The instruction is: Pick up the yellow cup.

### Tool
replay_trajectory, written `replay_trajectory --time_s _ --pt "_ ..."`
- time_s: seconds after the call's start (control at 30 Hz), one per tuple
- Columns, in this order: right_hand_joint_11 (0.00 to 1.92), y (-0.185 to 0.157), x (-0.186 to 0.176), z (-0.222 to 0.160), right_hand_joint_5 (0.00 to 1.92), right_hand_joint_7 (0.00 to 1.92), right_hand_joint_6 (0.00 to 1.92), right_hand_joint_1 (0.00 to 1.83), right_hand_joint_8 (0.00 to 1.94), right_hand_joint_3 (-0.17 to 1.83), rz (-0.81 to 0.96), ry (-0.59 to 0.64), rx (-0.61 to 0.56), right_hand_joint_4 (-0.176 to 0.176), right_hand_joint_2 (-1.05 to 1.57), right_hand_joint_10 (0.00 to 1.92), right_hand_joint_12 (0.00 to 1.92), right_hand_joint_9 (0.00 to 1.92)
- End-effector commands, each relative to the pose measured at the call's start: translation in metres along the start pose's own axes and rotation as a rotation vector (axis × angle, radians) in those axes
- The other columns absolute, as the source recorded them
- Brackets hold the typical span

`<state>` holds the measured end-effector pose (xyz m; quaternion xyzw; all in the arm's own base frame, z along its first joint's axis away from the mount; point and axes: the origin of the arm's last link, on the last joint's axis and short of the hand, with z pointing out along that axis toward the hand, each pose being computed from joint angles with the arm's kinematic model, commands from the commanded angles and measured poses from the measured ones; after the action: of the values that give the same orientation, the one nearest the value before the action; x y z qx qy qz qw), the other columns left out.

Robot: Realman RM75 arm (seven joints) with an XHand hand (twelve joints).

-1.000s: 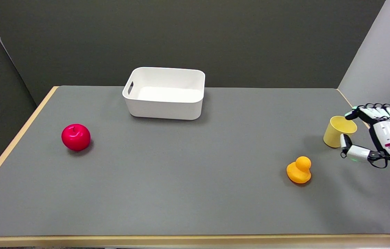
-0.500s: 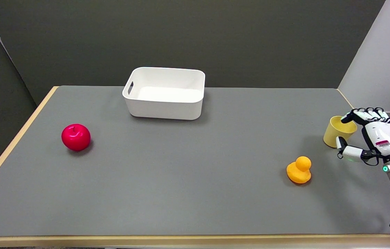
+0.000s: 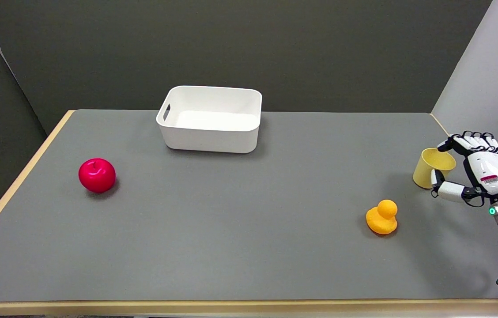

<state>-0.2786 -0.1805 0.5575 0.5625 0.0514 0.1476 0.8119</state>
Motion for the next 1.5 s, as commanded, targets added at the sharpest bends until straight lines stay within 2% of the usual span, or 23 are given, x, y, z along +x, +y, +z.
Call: replay_trajectory --time_s 0.03,0.33,0.8,1.23,1.27,1.3,1.33,1.4,1.5 --pt "0.00 0.016 -0.005 -0.005 0.36 0.20 0.84 0.81 0.39 1.01 0.008 -0.011 -0.073 -0.044 0.71 0.70 1.09 0.12" --pt "0.00 0.016 -0.011 -0.010 0.44 0.12 0.97 0.83 0.32 0.97 0.008 -0.033 -0.073 0.000 0.70 0.64 1.07 0.05" --pt "0.00 0.009 -0.021 -0.008 0.47 0.11 1.02 0.80 0.32 0.98 0.010 -0.068 -0.047 0.006 0.69 0.63 1.06 0.05" --pt "0.00 -0.003 -0.035 0.013 0.49 0.12 1.07 0.81 0.32 0.97 0.039 -0.077 -0.019 0.009 0.70 0.64 1.05 0.05" --pt "0.00 -0.004 -0.035 0.014 0.52 0.12 1.18 0.83 0.33 0.86 0.036 -0.076 -0.014 0.009 0.79 0.64 1.06 0.05" --pt "0.00 -0.005 -0.035 0.015 0.58 0.12 1.41 0.87 0.36 0.57 0.033 -0.075 -0.009 0.015 1.00 0.66 1.06 0.04" --pt "0.00 -0.006 -0.035 0.015 0.62 0.12 1.58 0.91 0.38 0.38 0.030 -0.073 -0.006 0.020 1.15 0.67 1.07 0.04" --pt "0.00 -0.008 -0.035 0.017 0.65 0.14 1.56 0.93 0.38 0.42 0.024 -0.072 0.002 0.022 1.11 0.67 1.08 0.05" --pt "0.00 -0.008 -0.035 0.017 0.68 0.17 1.54 0.96 0.40 0.48 0.019 -0.072 0.008 -0.025 1.06 0.67 1.08 0.06"
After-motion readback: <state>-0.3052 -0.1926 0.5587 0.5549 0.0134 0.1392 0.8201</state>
